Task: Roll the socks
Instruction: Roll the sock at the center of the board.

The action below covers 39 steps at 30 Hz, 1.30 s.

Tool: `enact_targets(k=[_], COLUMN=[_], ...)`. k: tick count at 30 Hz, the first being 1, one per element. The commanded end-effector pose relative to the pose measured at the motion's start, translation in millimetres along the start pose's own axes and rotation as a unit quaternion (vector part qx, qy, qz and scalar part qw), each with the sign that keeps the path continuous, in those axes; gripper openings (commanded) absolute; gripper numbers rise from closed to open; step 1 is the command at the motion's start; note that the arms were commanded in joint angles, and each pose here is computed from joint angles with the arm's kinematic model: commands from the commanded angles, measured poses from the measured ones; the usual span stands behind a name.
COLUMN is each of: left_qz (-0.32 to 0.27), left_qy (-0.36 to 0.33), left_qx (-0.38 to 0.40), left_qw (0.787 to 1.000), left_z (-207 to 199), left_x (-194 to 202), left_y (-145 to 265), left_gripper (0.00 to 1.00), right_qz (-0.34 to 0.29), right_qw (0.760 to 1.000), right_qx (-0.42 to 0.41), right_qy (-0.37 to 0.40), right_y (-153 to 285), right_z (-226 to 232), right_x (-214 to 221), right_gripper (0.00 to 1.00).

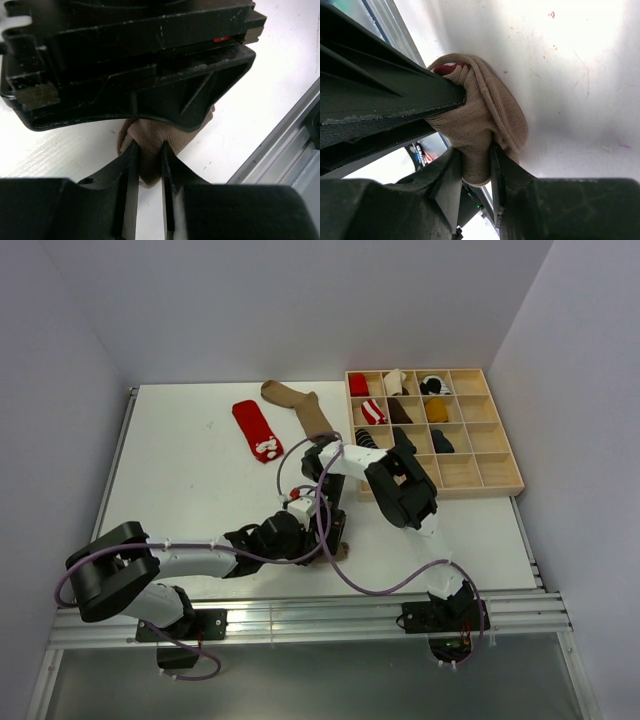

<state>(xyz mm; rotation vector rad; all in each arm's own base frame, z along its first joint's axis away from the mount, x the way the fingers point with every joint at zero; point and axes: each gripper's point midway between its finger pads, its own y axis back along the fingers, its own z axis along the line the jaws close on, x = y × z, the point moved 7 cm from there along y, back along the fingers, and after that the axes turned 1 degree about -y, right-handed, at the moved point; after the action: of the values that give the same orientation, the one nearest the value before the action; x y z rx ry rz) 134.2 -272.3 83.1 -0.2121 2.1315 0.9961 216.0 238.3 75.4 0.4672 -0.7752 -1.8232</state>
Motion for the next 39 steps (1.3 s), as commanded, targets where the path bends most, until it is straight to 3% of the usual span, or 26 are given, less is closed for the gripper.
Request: enact_targets(k=[1, 9, 24, 39], left_qz=[0.037, 0.082, 0.107, 0.14], left_qy=[0.024, 0.064, 0.088, 0.09], left_qx=[-0.018, -0.062, -0.078, -0.064], left_qw=[0.999, 0.993, 0.987, 0.984], left_z=[3, 15, 31, 32], left_x=[9, 21, 20, 15], left_y=[-3, -6, -7, -14], left_gripper=[0.0, 0.0, 0.0, 0.0], right_qz=[-0.017, -0.094, -0.223, -0.377], right_qw=[0.993, 0.987, 0.963, 0.891], right_qx=[0.099, 0.118, 0.147, 0.244], right_qy=[0.058, 0.049, 0.034, 0.057], right_y=[-10, 16, 59, 109], right_z=[-49, -40, -13, -2], right_x=[-15, -17, 14, 68], right_gripper=[0.34, 0.54, 0.59, 0.61])
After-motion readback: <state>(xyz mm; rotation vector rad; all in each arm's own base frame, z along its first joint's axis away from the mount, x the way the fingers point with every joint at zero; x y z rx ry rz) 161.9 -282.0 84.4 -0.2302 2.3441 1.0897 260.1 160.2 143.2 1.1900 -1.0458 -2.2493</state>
